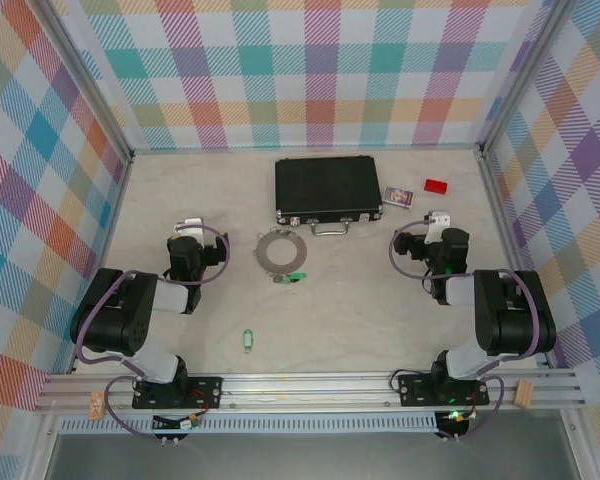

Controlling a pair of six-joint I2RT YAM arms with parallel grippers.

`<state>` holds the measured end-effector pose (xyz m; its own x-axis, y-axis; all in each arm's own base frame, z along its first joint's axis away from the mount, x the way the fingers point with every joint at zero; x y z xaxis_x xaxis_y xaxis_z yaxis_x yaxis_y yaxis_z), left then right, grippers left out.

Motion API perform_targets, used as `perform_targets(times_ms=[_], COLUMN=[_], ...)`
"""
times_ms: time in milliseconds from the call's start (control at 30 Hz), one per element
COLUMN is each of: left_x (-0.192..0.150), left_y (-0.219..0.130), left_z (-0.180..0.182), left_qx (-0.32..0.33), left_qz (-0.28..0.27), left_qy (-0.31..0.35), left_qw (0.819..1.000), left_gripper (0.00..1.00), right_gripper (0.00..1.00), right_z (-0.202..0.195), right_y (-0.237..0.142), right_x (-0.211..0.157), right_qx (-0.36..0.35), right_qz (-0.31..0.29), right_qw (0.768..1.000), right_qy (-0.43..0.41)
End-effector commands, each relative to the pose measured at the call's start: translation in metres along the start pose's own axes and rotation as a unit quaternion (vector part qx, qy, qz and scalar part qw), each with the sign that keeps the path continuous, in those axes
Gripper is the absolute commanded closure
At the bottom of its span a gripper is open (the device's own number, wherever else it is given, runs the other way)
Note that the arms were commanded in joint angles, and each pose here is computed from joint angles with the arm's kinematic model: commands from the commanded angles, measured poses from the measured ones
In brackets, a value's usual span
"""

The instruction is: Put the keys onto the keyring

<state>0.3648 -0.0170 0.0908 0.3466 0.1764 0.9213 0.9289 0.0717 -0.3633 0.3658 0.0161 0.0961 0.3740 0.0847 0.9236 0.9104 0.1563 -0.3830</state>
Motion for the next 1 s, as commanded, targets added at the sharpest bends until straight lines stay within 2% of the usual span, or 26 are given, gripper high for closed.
perform_targets(times_ms=[0, 967], left_x=[0.0056, 0.0072], left_y=[0.0025, 0.0035], left_z=[-0.0005, 0.0041], left_qx=[-0.003, 0.007], left_qz=[-0.005, -0.005], left_qy=[0.004, -0.005], left_qw=[1.0, 1.0], left_gripper=[0.0, 0.0], right_gripper=[0.01, 0.01], right_z=[0.0031, 0.0031], right_y=[0.001, 0.0007], right_x=[0.0091, 0.0086], right_qx=[0.01, 0.01], right_qz=[-0.013, -0.013], right_qw=[1.0, 1.0], right_qy=[-0.001, -0.001])
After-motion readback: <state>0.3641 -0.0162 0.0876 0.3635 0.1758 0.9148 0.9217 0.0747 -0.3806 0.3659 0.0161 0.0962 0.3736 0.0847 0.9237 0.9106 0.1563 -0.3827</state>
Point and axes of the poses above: each hand's point on the last joint's axis, 136 mm out from that joint toward the fingers, its own y axis out along the fingers, its own z axis along the line the jaws close on, x = y × z, the point moved 3 cm from there along -y, back along the fingers, and after that the axes turned 8 degrees about -y, right-handed, at the moved point
